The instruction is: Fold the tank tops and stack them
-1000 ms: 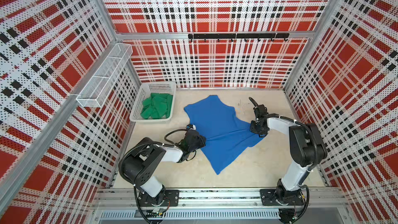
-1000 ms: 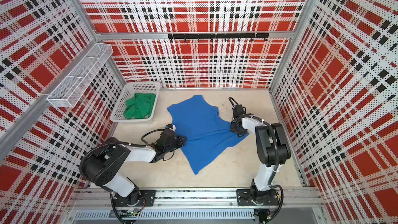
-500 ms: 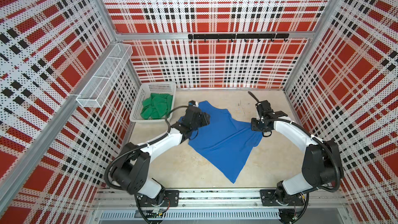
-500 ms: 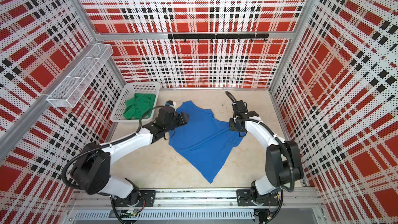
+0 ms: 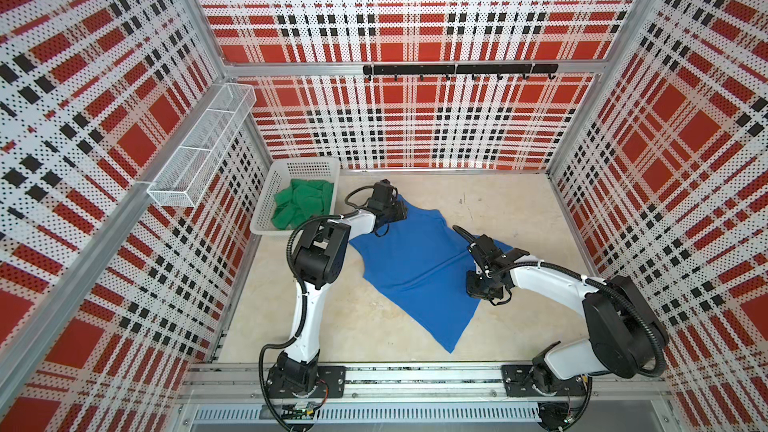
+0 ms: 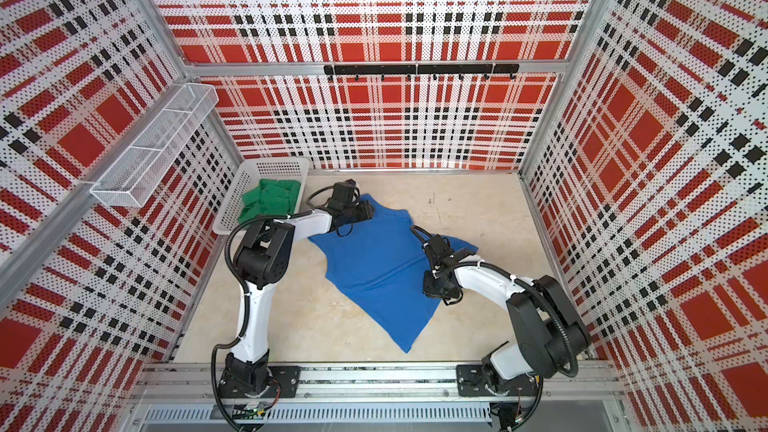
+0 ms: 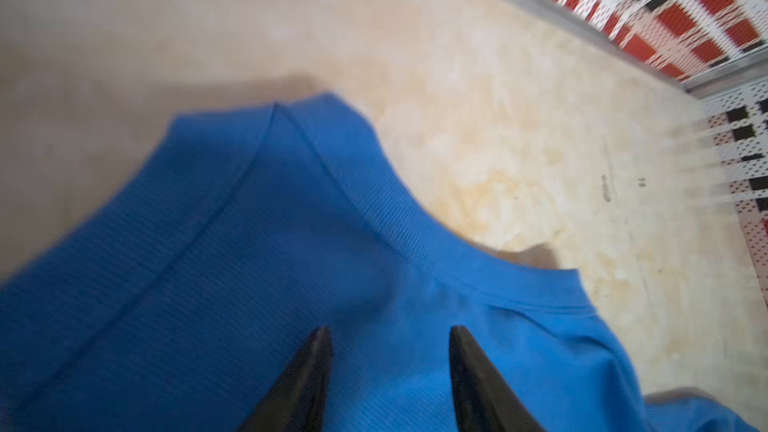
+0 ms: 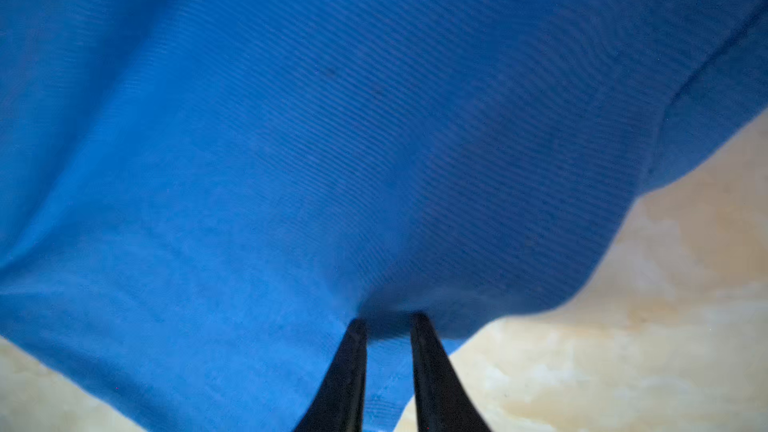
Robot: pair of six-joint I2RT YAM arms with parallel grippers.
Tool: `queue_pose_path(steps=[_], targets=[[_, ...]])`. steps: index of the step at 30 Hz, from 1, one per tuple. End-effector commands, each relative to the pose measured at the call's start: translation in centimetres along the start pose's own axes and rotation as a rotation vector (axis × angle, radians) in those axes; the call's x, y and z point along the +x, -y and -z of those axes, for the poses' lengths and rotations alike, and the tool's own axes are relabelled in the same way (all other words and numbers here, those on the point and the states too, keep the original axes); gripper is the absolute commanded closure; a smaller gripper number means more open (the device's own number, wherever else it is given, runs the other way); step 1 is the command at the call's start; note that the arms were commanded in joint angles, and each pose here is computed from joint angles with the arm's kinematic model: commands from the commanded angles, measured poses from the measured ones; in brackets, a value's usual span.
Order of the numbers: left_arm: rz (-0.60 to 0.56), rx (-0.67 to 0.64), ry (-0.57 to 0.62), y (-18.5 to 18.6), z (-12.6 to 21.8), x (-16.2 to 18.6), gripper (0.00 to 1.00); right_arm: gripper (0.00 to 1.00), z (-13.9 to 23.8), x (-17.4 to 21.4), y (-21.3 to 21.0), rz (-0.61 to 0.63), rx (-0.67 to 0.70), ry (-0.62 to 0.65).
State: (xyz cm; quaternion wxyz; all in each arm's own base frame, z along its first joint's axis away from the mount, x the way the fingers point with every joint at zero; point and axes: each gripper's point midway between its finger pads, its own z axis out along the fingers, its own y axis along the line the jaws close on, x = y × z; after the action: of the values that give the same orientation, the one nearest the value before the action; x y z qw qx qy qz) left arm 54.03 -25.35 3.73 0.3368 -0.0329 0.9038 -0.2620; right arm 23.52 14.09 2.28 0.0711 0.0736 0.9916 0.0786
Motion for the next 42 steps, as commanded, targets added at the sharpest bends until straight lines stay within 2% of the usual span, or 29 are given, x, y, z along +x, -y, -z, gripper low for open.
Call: queue_pose_path(steps=[1,5,10,15,18,21,23,26,29,32,35,38,42], targets=[[0.075,0.002,-0.061,-2.2,-1.0,2.2,0.52,0.77,-0.7,-1.3,2.6,-0.025,0.114,0.020],[0.127,-0.071,-0.032,-5.7,0.6,2.7,0.55,0.77,-0.5,-3.2,6.1,-0.048,0.189,0.030],[0.217,-0.149,0.039,-9.3,5.1,4.8,0.56,0.77,-0.5,-7.3,9.5,-0.030,0.239,0.056],[0.285,-0.163,0.080,-9.8,9.1,8.0,0.56,0.78,-0.3,-13.2,8.9,0.054,0.173,0.142],[0.296,-0.159,0.126,-9.4,10.8,7.3,0.56,0.72,2.5,-16.1,8.2,0.093,0.191,0.190],[0.285,-0.154,0.195,-8.5,12.2,4.4,0.55,0.65,6.6,-17.4,7.8,0.093,0.200,0.277],[0.261,-0.159,0.232,-7.7,13.0,2.4,0.54,0.64,8.2,-16.9,7.6,0.077,0.181,0.296],[0.215,-0.118,0.271,-5.0,13.3,-0.6,0.52,0.66,7.8,-14.2,6.2,0.043,0.064,0.258],[0.171,-0.060,0.256,-1.9,12.0,-1.7,0.52,0.75,6.1,-11.1,5.0,0.009,-0.007,0.218],[0.135,-0.007,0.211,0.9,9.5,-1.1,0.52,0.79,4.2,-7.9,3.3,0.001,-0.046,0.161],[0.119,0.014,0.167,2.1,7.1,0.0,0.52,0.80,2.6,-5.4,2.9,-0.008,-0.018,0.102],[0.129,0.013,0.124,1.7,4.9,1.5,0.52,0.81,1.2,-3.9,4.9,-0.062,0.057,0.071],[0.178,-0.004,0.091,-0.7,3.3,3.3,0.54,0.80,0.0,-3.4,7.9,-0.112,0.140,0.048]])
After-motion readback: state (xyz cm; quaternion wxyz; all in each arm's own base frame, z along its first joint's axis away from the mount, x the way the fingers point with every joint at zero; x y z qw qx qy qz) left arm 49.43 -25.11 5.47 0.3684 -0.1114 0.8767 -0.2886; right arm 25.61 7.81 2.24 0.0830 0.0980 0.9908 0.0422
